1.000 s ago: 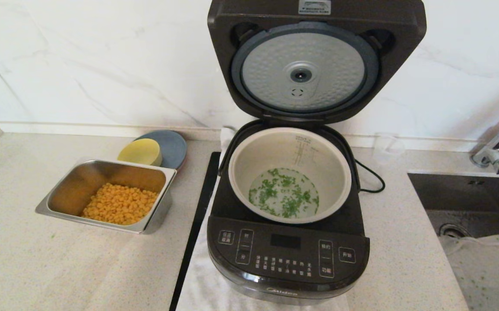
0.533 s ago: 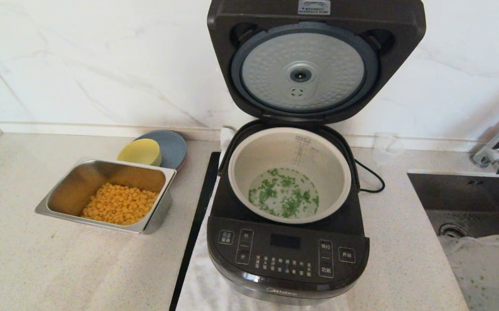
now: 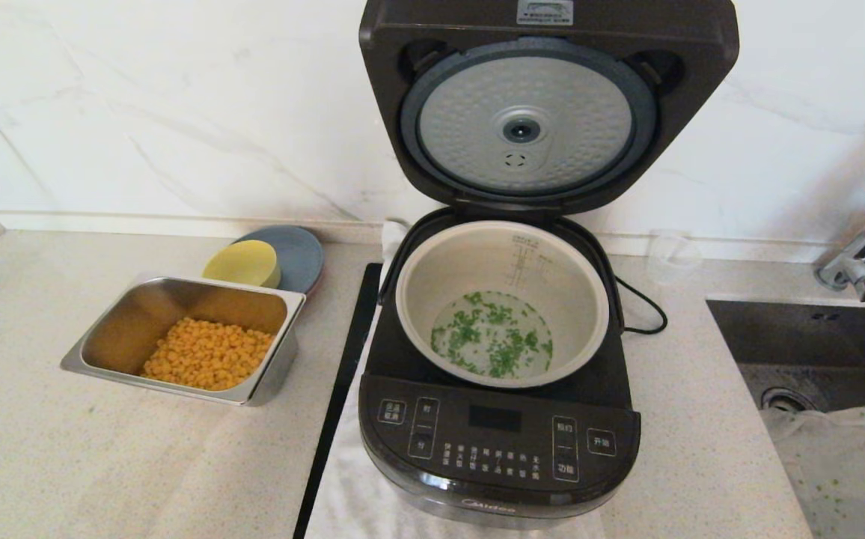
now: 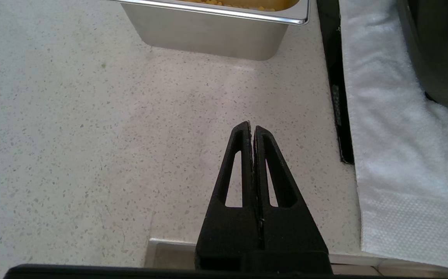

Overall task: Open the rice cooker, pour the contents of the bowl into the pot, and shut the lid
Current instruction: Fill a bowl with water from the tap, then pour the water from the bowl into the rice cooker

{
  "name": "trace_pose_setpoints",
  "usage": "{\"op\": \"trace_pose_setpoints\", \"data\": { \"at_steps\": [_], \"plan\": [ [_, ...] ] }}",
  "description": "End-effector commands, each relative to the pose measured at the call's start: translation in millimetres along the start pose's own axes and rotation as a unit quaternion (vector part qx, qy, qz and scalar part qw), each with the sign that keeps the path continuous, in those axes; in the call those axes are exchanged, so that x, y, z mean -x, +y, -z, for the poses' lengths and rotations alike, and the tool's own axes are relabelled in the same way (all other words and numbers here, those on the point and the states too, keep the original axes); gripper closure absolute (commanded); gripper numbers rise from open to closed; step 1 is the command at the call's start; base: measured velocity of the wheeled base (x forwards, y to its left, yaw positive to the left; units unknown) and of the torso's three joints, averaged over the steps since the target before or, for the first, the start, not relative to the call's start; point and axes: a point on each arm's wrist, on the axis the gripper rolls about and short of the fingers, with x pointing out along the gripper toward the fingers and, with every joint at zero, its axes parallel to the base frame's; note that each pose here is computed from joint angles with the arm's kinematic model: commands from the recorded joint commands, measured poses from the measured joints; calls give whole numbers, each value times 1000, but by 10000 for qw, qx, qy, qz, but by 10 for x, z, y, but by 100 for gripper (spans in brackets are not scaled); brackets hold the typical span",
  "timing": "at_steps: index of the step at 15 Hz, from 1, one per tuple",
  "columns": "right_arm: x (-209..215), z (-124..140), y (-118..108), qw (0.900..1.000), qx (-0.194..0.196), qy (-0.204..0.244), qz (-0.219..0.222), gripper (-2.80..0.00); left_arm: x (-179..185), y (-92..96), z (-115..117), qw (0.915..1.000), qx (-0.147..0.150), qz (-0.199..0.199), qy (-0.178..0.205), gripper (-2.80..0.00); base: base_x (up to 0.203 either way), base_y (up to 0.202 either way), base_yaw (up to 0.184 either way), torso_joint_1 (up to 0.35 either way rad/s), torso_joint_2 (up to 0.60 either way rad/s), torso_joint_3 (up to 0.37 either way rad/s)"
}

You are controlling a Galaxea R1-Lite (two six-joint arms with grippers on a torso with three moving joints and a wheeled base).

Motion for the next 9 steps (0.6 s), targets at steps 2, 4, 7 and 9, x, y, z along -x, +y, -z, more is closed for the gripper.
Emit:
{"op": "trace_pose_setpoints", "data": {
  "at_steps": [2, 4, 7, 9],
  "plan": [
    [355, 413, 569, 9945, 975, -45, -373, 0, 2, 0, 1, 10000, -1, -3, -9, 0, 0, 0, 0, 0, 0, 0],
    [444, 645, 809, 9891, 1355, 66, -566, 0, 1, 0, 0, 10000, -1, -3, -2, 0, 0, 0, 0, 0, 0, 0],
    [529, 1095, 1104, 9779, 1838, 491, -868, 0, 1, 0, 0, 10000, -1, 5, -2, 0, 0, 0, 0, 0, 0, 0],
    [582, 1382, 1276, 9661, 2205, 802, -1079, 0, 1, 0, 0, 10000, -1, -3, -2, 0, 0, 0, 0, 0, 0, 0]
  ]
}}
